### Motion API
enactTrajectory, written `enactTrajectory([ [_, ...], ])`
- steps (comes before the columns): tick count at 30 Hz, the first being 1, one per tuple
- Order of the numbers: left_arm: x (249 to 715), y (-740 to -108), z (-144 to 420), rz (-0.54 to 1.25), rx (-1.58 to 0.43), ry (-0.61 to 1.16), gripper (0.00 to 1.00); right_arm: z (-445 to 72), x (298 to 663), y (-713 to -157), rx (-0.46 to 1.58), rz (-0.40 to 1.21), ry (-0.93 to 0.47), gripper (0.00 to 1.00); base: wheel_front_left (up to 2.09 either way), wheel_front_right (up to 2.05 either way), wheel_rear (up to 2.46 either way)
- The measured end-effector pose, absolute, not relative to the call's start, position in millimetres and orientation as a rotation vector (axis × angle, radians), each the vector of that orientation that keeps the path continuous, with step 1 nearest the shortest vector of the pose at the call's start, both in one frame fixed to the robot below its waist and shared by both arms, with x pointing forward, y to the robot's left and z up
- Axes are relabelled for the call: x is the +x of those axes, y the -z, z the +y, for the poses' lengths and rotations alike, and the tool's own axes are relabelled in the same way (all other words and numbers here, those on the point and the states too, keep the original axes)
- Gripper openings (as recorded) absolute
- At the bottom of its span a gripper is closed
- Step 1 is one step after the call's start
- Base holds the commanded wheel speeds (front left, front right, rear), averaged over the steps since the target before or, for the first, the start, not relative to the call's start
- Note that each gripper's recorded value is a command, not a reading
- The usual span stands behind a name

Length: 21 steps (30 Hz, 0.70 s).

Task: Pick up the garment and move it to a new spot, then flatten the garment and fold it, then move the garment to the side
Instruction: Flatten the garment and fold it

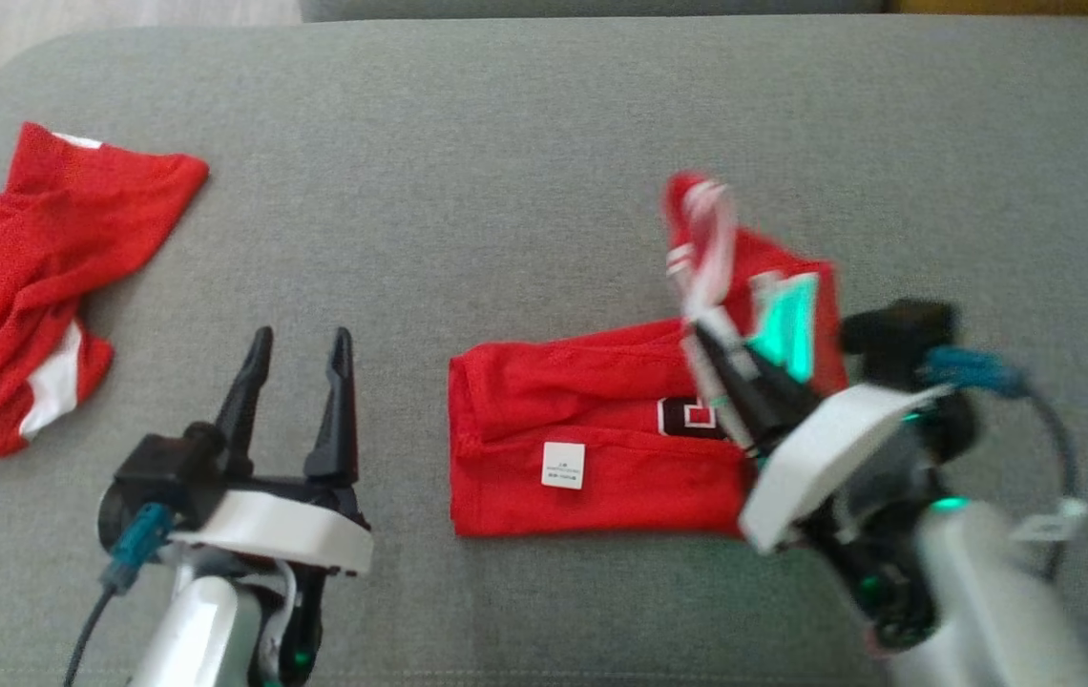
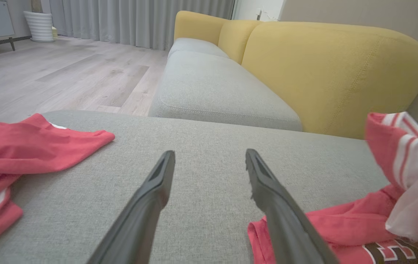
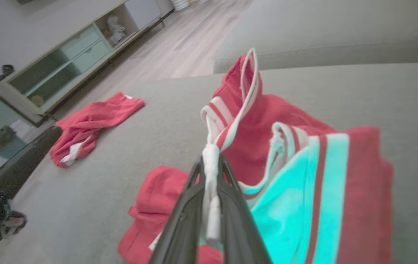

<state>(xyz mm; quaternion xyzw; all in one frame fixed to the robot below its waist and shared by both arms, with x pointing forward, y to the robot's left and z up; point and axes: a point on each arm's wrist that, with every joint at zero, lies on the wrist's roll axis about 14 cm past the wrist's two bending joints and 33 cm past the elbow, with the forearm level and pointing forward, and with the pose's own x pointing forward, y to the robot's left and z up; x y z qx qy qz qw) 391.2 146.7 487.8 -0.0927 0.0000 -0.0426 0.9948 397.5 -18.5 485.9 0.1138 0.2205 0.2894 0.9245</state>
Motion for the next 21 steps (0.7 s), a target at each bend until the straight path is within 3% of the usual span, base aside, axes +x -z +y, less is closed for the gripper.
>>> enactTrajectory([
  [7,385.4,-482.3,148.0,0.018,-0.188,0.076,1.00,42.1,367.9,-451.7,0.347,0.544,-0.763,0.00,0.00,0.00,0.00],
  [13,386.2,-476.7,146.9,0.034,-0.198,0.072,1.00,61.1,369.2,-438.9,0.358,0.562,-0.810,0.00,0.00,0.00,0.00],
  [14,386.7,-475.6,146.9,0.037,-0.198,0.071,1.00,63.3,371.1,-437.3,0.350,0.562,-0.816,0.12,0.00,0.00,0.00],
  [15,387.1,-474.3,147.3,0.041,-0.199,0.069,1.00,65.4,372.7,-436.3,0.345,0.562,-0.823,0.66,0.00,0.00,0.00],
  [16,387.4,-473.4,147.5,0.043,-0.199,0.068,1.00,67.7,373.5,-436.0,0.337,0.556,-0.831,1.00,0.00,0.00,0.00],
  [21,389.6,-470.5,147.1,0.051,-0.200,0.068,1.00,80.1,377.8,-452.3,0.366,0.471,-0.871,1.00,0.00,0.00,0.00],
])
